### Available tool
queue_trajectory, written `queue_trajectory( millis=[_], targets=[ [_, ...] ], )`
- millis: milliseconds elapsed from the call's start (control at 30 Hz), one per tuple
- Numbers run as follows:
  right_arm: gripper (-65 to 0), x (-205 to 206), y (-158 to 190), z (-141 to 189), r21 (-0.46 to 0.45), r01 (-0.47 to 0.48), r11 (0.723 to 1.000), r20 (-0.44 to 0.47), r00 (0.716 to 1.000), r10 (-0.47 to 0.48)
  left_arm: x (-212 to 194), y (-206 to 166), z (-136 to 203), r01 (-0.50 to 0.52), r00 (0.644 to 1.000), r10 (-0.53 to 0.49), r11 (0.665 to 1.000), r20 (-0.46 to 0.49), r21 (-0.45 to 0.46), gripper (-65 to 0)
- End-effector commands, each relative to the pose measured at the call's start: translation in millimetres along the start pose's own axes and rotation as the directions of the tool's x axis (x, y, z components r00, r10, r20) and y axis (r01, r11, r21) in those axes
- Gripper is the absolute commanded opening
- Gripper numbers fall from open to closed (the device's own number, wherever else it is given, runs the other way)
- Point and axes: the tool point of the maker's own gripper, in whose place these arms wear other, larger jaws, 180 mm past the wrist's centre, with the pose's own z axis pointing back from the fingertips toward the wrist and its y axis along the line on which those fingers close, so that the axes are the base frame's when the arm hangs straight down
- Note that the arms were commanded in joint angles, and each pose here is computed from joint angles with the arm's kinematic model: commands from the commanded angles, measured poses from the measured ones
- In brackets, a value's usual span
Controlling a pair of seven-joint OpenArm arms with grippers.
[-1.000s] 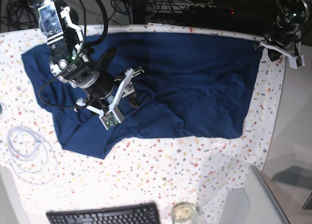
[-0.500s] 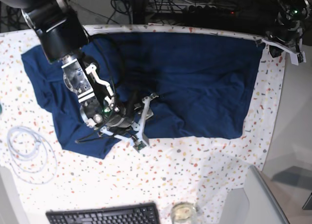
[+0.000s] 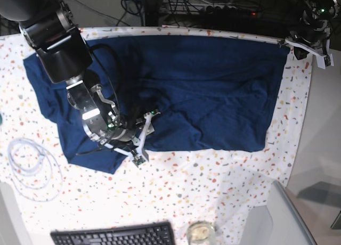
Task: Layout the t-shirt on the table in an organized manner, then fold the t-shirt properly
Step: 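Grasp the shirt fabric with the right gripper and tug it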
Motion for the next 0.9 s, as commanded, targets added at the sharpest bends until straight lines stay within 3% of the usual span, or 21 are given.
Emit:
queue_trajectory(
  millis=[0, 67, 200, 500, 600, 733, 767, 867],
  targets=[
    [-36.5, 26, -3, 4, -0.003, -0.007, 1.000, 0.068, 0.998, 0.007, 8, 6, 5, 0.012, 0.999, -0.013, 1.000, 0.031, 0.010, -65.0],
    [-41.9, 26, -3, 4, -0.003, -0.006, 1.000, 0.067, 0.998, 0.007, 9, 6, 5, 0.013, 0.999, -0.014, 1.000, 0.032, 0.010, -65.0],
    [-64.8, 27, -3, 4, -0.004, -0.007, 1.000, 0.068, 0.998, 0.007, 7, 6, 5, 0.013, 0.999, -0.013, 1.000, 0.029, 0.011, -65.0],
    [-65.0, 33, 8, 12, 0.012, -0.008, 1.000, 0.115, 0.993, 0.006, 6, 6, 5, 0.011, 1.000, -0.012, 1.000, 0.027, 0.011, -65.0],
    [-60.0, 41, 13, 18, 0.016, -0.014, 1.000, 0.148, 0.989, 0.012, 7, 7, 5, 0.013, 1.000, -0.013, 1.000, 0.027, 0.011, -65.0],
    [-37.1, 41, 1, 14, -0.030, 0.016, 0.999, 0.131, 0.991, -0.012, 7, 7, 5, 0.014, 1.000, -0.014, 1.000, 0.028, 0.011, -65.0],
    [-33.8, 38, -2, 12, -0.037, 0.020, 0.999, 0.119, 0.993, -0.016, 7, 7, 5, 0.014, 1.000, -0.014, 1.000, 0.028, 0.011, -65.0],
    [-36.3, 37, -9, 9, -0.049, 0.023, 0.999, 0.102, 0.995, -0.018, 6, 7, 5, 0.012, 1.000, -0.012, 1.000, 0.026, 0.011, -65.0]
  ],
)
